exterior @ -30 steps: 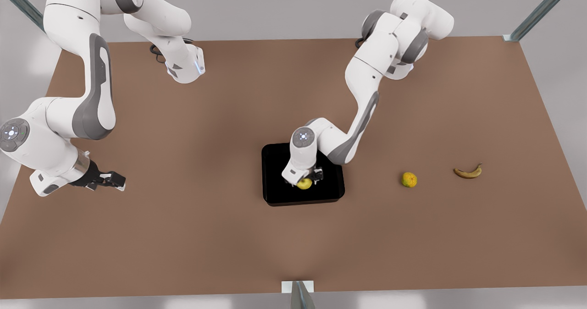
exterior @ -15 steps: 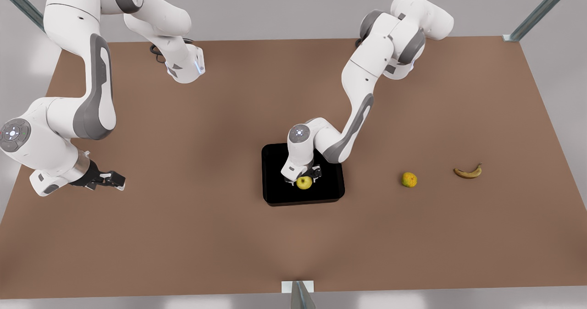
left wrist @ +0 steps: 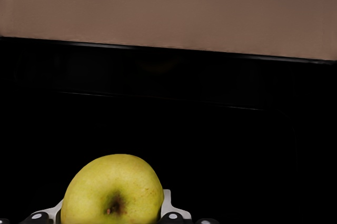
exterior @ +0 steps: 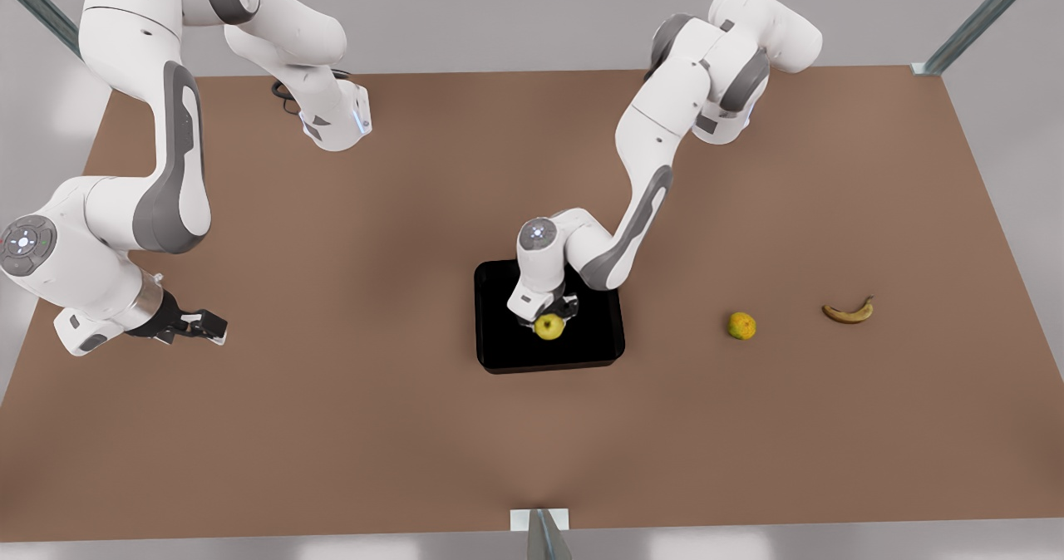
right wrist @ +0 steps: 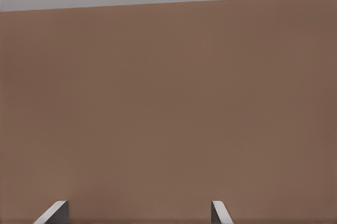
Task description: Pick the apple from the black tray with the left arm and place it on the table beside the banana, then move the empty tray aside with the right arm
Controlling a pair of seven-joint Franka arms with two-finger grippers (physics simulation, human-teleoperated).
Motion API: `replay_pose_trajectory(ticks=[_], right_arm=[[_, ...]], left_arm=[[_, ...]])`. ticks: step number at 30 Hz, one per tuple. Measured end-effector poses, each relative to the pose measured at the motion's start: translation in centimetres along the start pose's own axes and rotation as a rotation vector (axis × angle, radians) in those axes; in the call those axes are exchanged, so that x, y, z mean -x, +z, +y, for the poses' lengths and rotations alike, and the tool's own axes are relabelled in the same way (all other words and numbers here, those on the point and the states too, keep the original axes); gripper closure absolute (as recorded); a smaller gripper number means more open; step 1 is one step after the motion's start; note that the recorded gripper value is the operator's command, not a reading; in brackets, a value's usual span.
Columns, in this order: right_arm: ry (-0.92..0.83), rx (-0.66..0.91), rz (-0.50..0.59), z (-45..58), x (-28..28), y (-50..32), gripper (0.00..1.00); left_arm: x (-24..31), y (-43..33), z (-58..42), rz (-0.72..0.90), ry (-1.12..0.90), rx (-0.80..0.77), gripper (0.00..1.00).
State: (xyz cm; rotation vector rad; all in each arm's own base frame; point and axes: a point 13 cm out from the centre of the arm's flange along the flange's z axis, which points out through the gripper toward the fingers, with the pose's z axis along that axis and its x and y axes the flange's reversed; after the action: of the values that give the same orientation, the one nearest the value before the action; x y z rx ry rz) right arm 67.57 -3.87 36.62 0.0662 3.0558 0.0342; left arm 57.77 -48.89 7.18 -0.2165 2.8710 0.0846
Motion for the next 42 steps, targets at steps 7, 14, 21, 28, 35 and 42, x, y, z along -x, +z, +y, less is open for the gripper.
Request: replay_pose_trajectory(ticks=[7,14,21,28,35,42], right_arm=[[-0.052,0.007,0.002,4.5,-0.1,-1.0,0.00],[-0.365,0.053,0.014,36.9,-9.5,-7.0,0.00],[-0.207,0.051,0.087,43.1,-14.1,1.4,0.00],[-0.020,0.062,-0.020,42.7,-14.5,6.8,0.00],[0.071,0.103,-0.104,43.0,-15.3,12.2,0.00],[0.125,0.147,-0.148,44.1,-13.9,19.9,0.00]], left_arm=[[15.2,-10.9,17.2,0.093,-0.271,0.064,0.23],[11.7,-0.5,29.3,0.305,-0.166,0.148,0.23],[14.7,-3.3,30.3,0.246,-0.027,0.085,0.00],[21.8,-26.0,46.4,0.155,-0.211,-0.055,0.00],[20.0,-26.2,47.3,0.224,-0.098,-0.067,0.00],[19.4,-26.1,47.3,0.245,-0.010,-0.076,0.00]])
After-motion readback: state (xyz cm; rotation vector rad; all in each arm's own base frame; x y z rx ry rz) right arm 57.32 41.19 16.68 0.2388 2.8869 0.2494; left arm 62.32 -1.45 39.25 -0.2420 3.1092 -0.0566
